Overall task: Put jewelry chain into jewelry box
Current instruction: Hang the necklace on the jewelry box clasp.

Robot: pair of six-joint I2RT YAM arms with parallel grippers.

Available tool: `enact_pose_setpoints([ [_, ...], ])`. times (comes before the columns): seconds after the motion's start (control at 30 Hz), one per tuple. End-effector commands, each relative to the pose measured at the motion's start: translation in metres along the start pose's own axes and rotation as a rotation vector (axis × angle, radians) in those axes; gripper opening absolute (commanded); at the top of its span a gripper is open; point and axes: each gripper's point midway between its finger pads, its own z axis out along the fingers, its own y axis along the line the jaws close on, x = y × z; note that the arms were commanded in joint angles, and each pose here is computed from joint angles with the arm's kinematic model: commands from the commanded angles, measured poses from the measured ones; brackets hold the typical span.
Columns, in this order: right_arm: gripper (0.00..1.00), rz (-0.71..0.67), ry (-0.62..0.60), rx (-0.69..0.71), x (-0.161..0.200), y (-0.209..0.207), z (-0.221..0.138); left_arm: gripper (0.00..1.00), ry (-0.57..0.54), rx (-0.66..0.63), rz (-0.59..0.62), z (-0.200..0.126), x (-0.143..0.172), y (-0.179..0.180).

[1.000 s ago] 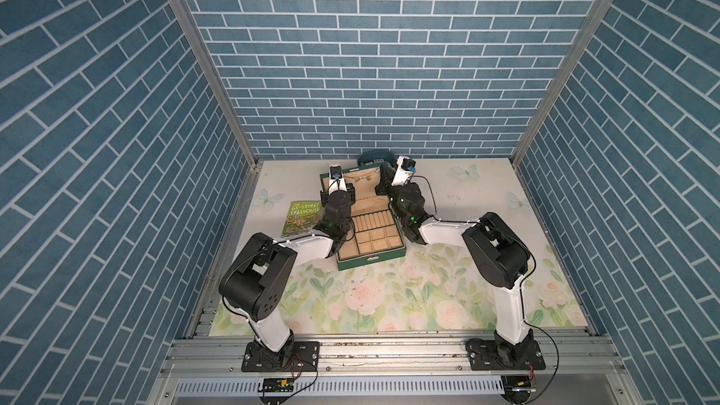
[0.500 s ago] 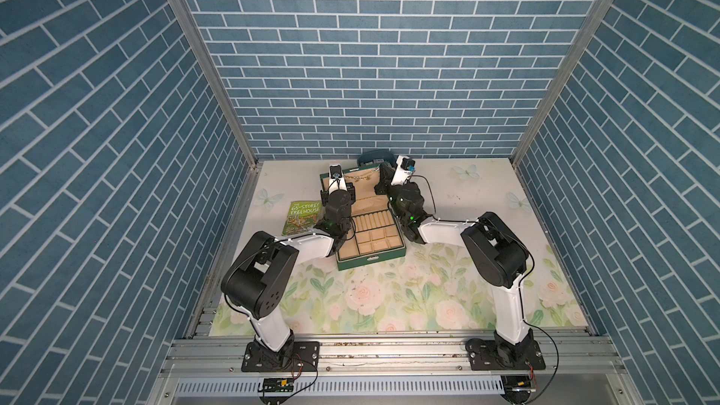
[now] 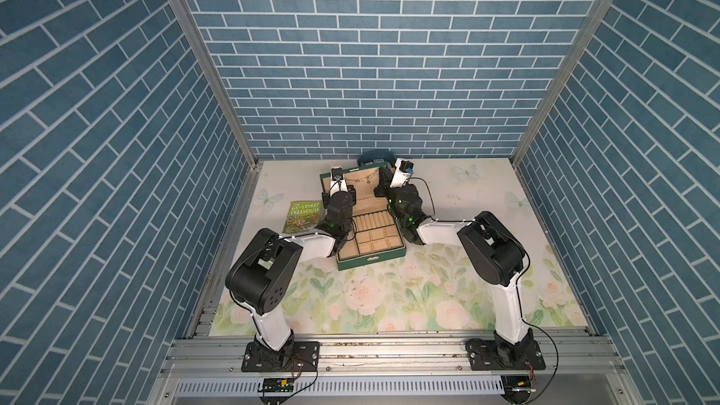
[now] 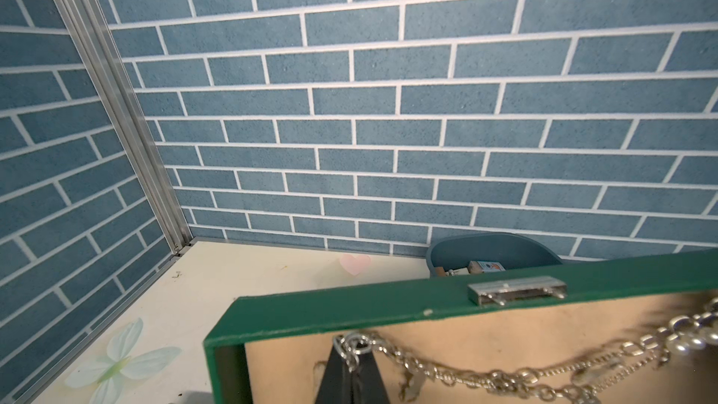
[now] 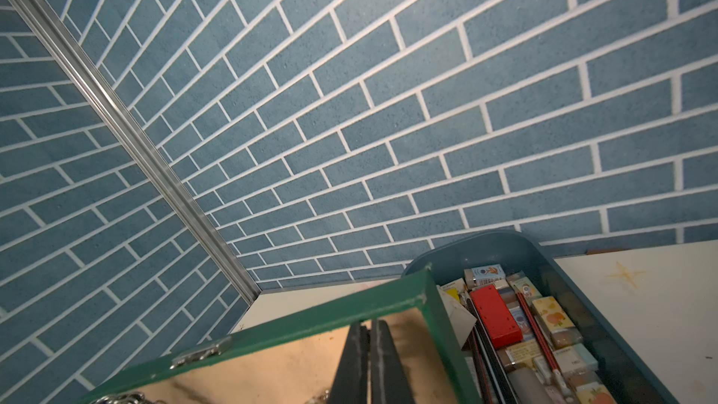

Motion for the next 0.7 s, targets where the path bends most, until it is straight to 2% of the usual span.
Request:
enact_pose_setpoints([
  [0.0, 0.00, 0.026, -0.013, -0.010, -0.005, 0.000, -0.004, 0.00, 0.000, -0.002, -0.007, -0.003, 0.004, 0.005],
  [0.33, 0.00, 0.030, 0.022, -0.020, 0.003, -0.002, -0.016, 0.00, 0.023, 0.001, -0.001, -0.012, 0.012, 0.010],
  [0.67, 0.00, 0.000, -0.020, -0.049, -0.024, 0.013, 0.000, 0.00, 0.033, -0.001, 0.006, -0.012, 0.017, 0.011],
])
